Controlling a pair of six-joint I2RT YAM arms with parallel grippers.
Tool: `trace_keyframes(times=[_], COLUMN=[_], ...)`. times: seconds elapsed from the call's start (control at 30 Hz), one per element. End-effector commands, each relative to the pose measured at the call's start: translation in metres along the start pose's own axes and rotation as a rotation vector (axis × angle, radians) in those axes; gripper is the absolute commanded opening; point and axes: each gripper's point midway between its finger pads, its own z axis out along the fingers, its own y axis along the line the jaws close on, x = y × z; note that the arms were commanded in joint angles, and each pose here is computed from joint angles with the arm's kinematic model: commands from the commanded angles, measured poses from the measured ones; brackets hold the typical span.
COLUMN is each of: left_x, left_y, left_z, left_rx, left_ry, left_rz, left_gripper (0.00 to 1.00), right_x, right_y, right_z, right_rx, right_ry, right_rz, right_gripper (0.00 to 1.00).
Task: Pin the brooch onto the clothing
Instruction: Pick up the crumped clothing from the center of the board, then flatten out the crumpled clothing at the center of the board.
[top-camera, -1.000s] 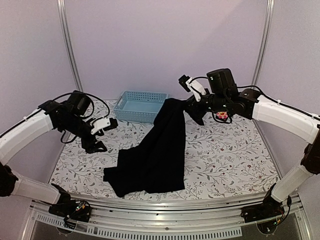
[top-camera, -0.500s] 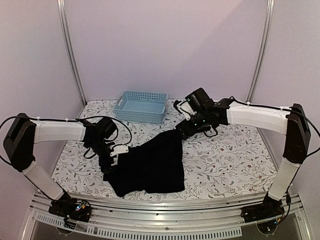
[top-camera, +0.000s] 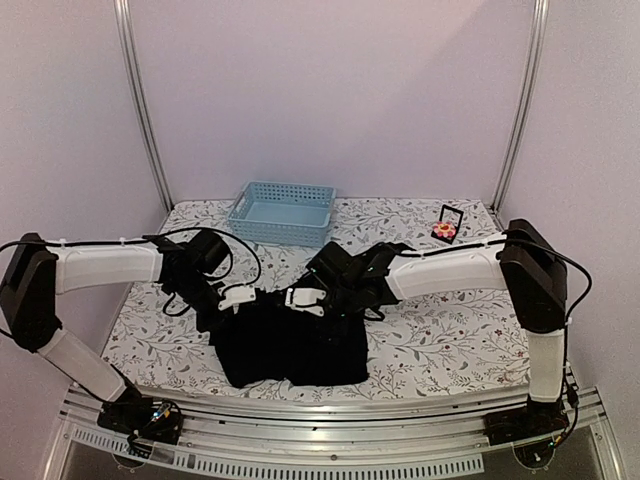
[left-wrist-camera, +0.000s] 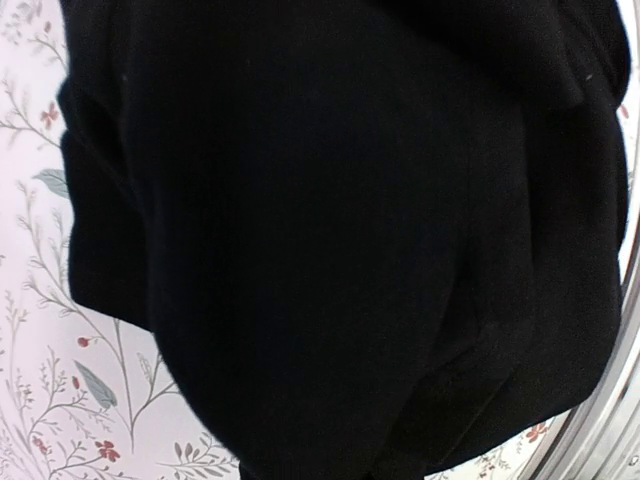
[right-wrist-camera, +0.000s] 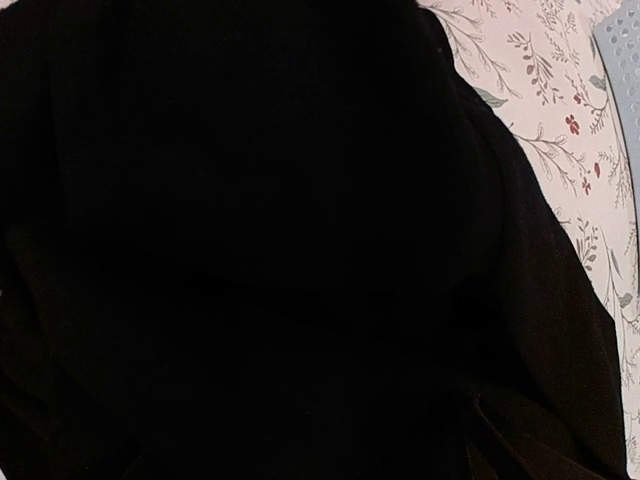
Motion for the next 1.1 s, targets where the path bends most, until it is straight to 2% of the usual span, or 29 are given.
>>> trace_keyframes(times=[0.0, 0.1, 0.13, 0.17, 0.3, 0.37, 0.43, 0.53, 0.67, 0.8, 0.93, 1.07], left_x=[-0.013, -0.016, -0.017, -0.019, -0.018, -0.014, -0.006, 0.004, 0.013, 0.015, 0.020, 0.030], left_y=[-0.012, -0.009, -0.004, 0.002, 0.048, 0.071, 0.087, 0.099, 0.102, 0.085, 0.067, 0.056], left_z=[-0.015, -0.025, -0.033, -0.043, -0.121, -0.177, -0.223, -0.284, -0.375, -0.456, -0.515, -0.553], left_rx=[0.028, 0.005, -0.016, -0.043, -0.214, -0.356, -0.482, -0.638, -0.882, -1.073, -1.230, -1.358], left_ry=[-0.080, -0.091, -0.091, -0.097, -0.180, -0.239, -0.245, -0.237, -0.275, -0.363, -0.436, -0.472], left_rz=[0.007, -0.003, -0.012, -0.025, -0.123, -0.162, -0.199, -0.259, -0.329, -0.367, -0.397, -0.443], left_gripper=[0.00, 0.00, 0.00, 0.00, 0.00, 0.00, 0.00, 0.00, 0.00, 0.00, 0.00, 0.00], right_x=[-0.001, 0.000, -0.002, -0.004, -0.030, -0.047, -0.064, -0.066, -0.069, -0.076, -0.085, -0.093], right_y=[-0.003, -0.001, -0.002, -0.004, -0.023, -0.046, -0.071, -0.096, -0.105, -0.099, -0.079, -0.061], right_z=[0.015, 0.017, 0.014, 0.010, -0.040, -0.088, -0.152, -0.221, -0.322, -0.388, -0.428, -0.463], right_rx=[0.005, -0.006, -0.005, 0.001, 0.081, 0.188, 0.284, 0.370, 0.505, 0.528, 0.459, 0.393], right_ry=[0.012, 0.020, 0.019, 0.016, -0.067, -0.148, -0.267, -0.407, -0.586, -0.735, -0.859, -0.981], right_rz=[-0.108, -0.097, -0.083, -0.067, 0.012, 0.058, 0.111, 0.198, 0.246, 0.282, 0.253, 0.228], right_gripper=[0.72, 0.18, 0.06, 0.00, 0.00, 0.00, 0.00, 0.00, 0.00, 0.00, 0.00, 0.00])
